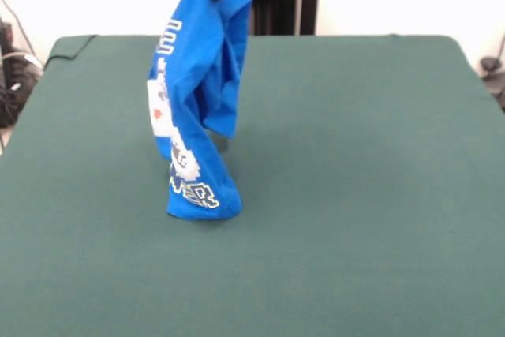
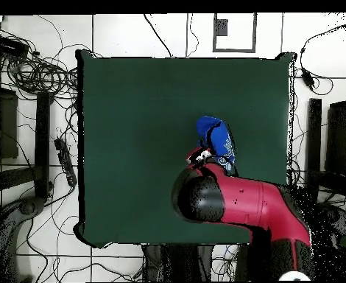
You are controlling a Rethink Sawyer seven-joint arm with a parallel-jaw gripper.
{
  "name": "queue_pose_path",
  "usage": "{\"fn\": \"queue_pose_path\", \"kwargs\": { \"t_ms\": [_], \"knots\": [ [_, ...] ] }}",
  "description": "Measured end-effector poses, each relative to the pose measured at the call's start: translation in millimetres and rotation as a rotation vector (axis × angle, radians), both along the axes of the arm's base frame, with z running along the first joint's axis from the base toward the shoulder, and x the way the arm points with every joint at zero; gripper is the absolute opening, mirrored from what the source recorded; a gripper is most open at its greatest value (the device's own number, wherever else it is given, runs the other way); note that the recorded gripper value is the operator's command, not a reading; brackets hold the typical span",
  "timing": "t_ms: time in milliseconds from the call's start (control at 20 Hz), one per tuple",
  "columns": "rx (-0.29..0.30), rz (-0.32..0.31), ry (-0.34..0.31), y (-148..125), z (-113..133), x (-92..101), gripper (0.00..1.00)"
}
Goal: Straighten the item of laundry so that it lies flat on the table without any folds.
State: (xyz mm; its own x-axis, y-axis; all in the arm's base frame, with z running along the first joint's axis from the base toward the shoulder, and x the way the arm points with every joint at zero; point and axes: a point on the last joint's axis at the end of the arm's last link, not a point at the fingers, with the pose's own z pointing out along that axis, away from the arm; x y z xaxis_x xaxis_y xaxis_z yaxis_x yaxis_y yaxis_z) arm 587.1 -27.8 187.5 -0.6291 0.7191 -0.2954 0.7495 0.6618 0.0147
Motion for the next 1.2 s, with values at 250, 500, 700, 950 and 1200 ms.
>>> {"fn": "queue_pose_path", "kwargs": {
  "t_ms": [250,500,700,950,1200],
  "knots": [
    [0.008,-0.03,-0.012,-29.8,2.0,4.0,0.0],
    [0.017,-0.093,-0.026,-69.2,24.1,10.3,0.0],
    [0.016,-0.139,-0.029,-96.8,50.5,14.7,0.0],
    [0.012,-0.181,-0.023,-120.9,83.1,19.3,0.0],
    [0.0,-0.195,-0.042,-136.6,109.5,25.5,0.0]
  ]
}}
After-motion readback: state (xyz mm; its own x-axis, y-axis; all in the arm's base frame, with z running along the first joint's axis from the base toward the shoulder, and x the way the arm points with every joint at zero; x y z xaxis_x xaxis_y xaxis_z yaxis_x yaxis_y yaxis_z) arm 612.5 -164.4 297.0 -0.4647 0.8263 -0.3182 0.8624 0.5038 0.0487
